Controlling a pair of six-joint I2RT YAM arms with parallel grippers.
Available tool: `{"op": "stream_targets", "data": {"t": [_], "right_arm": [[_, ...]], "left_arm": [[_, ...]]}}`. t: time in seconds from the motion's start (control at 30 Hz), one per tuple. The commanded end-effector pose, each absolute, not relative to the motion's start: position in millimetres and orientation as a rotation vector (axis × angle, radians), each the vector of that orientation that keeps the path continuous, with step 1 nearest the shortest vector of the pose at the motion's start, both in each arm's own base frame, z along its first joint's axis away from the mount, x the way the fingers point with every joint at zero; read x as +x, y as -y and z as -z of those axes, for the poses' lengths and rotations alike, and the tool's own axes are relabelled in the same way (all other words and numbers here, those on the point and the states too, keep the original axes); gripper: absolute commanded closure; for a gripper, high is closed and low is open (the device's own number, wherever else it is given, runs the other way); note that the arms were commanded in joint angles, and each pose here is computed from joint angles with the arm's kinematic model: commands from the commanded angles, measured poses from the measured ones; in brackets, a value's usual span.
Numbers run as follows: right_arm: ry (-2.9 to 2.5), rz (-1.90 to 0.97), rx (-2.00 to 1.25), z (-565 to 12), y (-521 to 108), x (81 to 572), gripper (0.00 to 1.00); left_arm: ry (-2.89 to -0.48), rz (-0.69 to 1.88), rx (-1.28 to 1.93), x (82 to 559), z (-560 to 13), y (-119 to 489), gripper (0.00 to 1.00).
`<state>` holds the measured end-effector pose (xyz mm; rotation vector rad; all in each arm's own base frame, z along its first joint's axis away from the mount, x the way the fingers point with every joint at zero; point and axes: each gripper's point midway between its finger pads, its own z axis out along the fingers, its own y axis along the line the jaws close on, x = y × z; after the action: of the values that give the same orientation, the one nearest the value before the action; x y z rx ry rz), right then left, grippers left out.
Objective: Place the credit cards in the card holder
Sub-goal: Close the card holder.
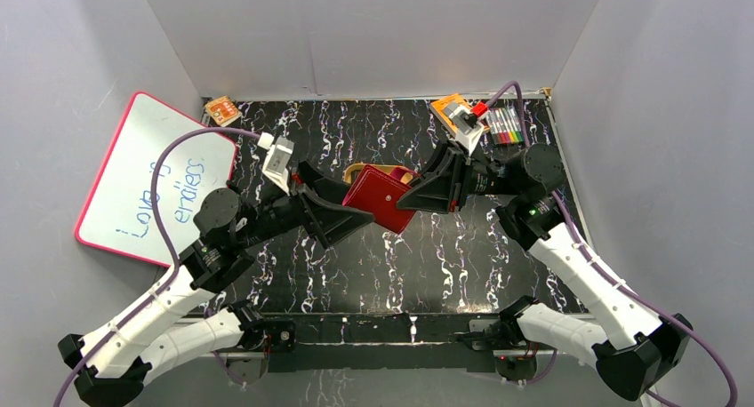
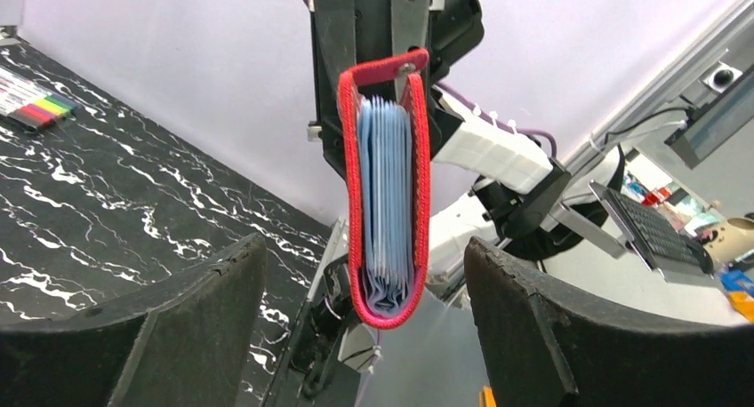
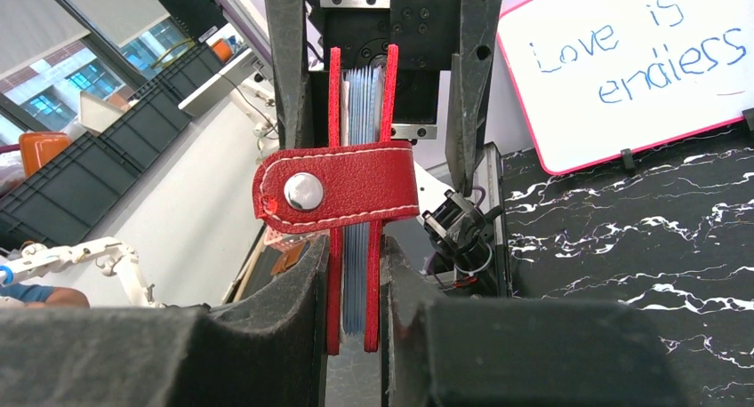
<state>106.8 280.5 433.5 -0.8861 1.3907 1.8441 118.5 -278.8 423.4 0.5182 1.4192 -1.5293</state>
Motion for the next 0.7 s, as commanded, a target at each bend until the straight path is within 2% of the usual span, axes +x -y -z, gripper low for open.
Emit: {"op": "stream_targets", "data": {"t": [0.0, 0.13, 0.47, 0.53, 0.6, 0.63, 0.67], "right_arm": [[-1.316, -1.831, -0.884, -446.0, -278.7, 104.8, 1.0], [-1.317, -1.829, -0.884, -445.7, -278.6, 104.5, 1.0], [-1.323, -1.83, -0.882, -445.3, -280.0, 106.5, 1.0], [-1.321, -1.828, -0.882, -445.3, -279.5, 106.3, 1.0], [-1.324, -1.826, -0.887, -443.1, -279.6, 106.0, 1.0], [-1.327, -1.821, -0.887, -442.0, -279.2, 105.5, 0.97], [-1.339, -1.81, -0.891, -439.2, -278.6, 105.3, 0.81]], "left_arm": [[-1.332, 1.504, 0.423, 127.6, -447.8, 268.5, 0.23], [-1.323, 1.509, 0.426, 127.8, -450.3, 269.9, 0.31], [-1.34, 1.534, 0.458, 124.5, -445.4, 275.5, 0.67], [-1.342, 1.535, 0.46, 124.2, -445.0, 275.7, 0.77], [-1.348, 1.535, 0.46, 124.4, -443.7, 276.3, 0.92], [-1.353, 1.532, 0.456, 125.2, -442.9, 276.1, 1.0], [-1.363, 1.525, 0.448, 126.5, -441.6, 275.5, 1.0]]}}
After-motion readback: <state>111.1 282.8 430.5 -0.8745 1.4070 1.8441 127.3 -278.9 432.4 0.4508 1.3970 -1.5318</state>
